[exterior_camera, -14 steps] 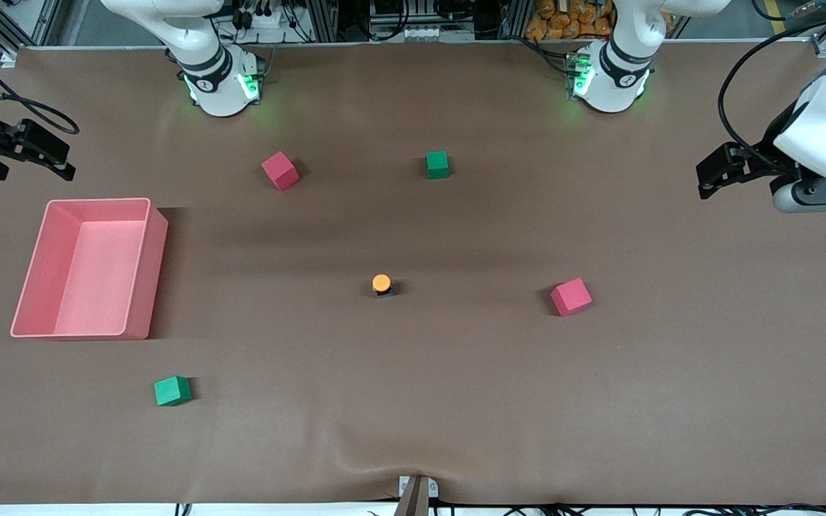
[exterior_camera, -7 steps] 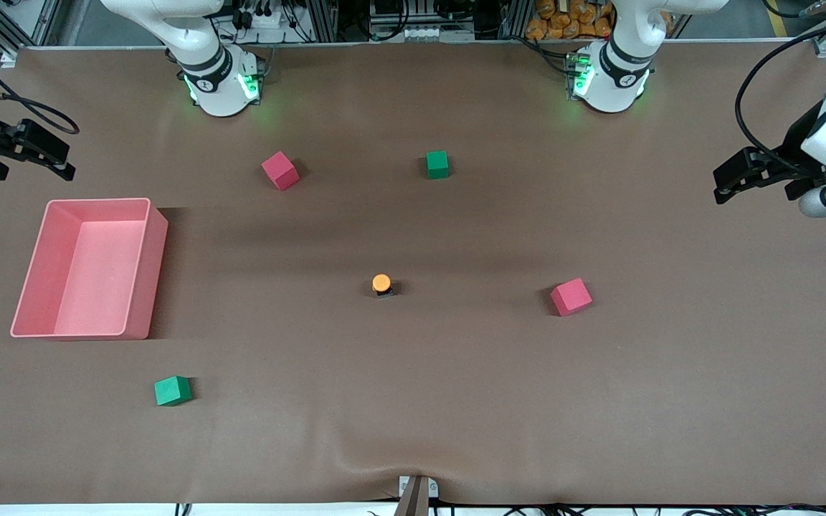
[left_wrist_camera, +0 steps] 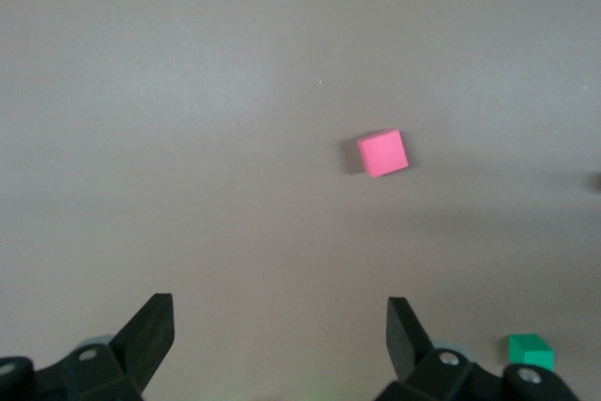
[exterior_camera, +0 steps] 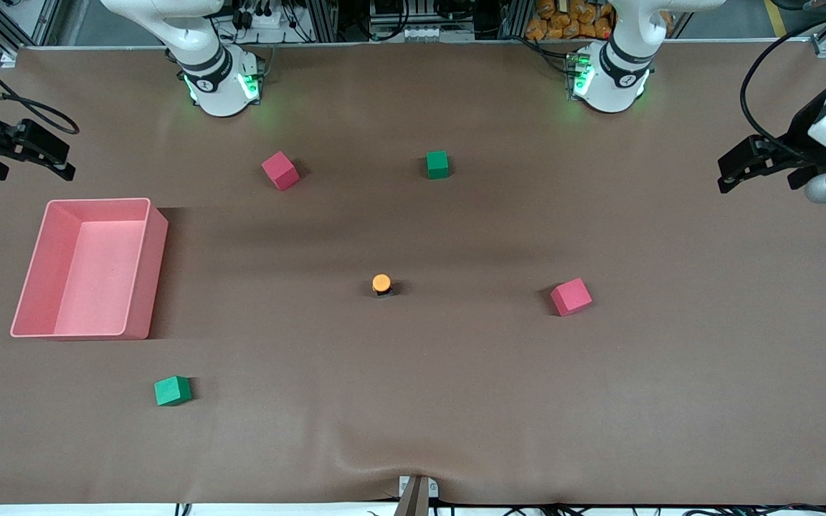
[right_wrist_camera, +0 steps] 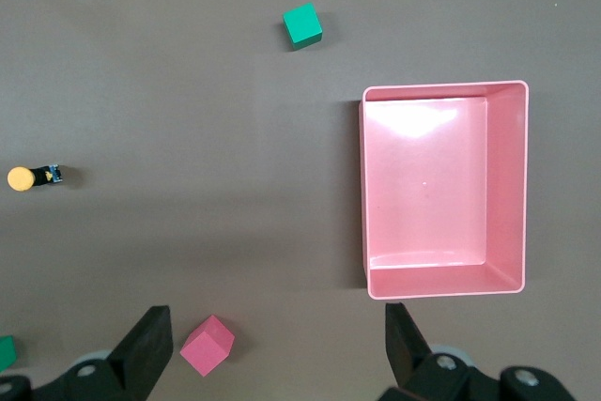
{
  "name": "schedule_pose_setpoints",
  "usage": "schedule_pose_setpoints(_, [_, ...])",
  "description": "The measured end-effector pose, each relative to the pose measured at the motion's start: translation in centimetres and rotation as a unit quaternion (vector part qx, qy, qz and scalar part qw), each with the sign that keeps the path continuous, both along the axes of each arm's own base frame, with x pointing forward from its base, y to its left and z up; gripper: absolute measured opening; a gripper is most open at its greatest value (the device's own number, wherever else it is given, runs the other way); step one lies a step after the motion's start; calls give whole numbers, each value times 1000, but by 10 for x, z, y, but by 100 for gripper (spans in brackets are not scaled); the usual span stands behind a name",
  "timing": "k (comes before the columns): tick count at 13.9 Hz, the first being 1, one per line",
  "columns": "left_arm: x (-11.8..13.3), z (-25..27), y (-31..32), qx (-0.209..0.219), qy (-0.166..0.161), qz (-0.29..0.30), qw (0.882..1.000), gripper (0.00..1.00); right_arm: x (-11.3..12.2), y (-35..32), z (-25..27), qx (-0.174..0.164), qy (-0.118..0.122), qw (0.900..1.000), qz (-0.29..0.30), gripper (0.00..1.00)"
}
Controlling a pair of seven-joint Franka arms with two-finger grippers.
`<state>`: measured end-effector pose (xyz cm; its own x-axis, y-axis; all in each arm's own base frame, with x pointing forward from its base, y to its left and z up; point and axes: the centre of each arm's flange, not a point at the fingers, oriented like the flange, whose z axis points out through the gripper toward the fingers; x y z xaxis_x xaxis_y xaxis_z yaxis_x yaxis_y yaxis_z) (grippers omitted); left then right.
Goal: Place and upright button with both arms
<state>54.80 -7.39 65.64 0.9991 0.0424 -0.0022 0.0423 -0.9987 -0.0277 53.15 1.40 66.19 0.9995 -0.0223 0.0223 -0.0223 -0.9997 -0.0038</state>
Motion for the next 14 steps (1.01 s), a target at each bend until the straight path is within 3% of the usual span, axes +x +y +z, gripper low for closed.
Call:
schedule_pose_setpoints(4, [-17, -4, -2, 4, 7, -3, 1000, 100, 0, 0, 0, 0, 0, 1000, 0, 100])
schedule_pose_setpoints(14, [-17, -6, 8, 4, 7, 3, 1000, 100, 0, 0, 0, 0, 0, 1000, 0, 100])
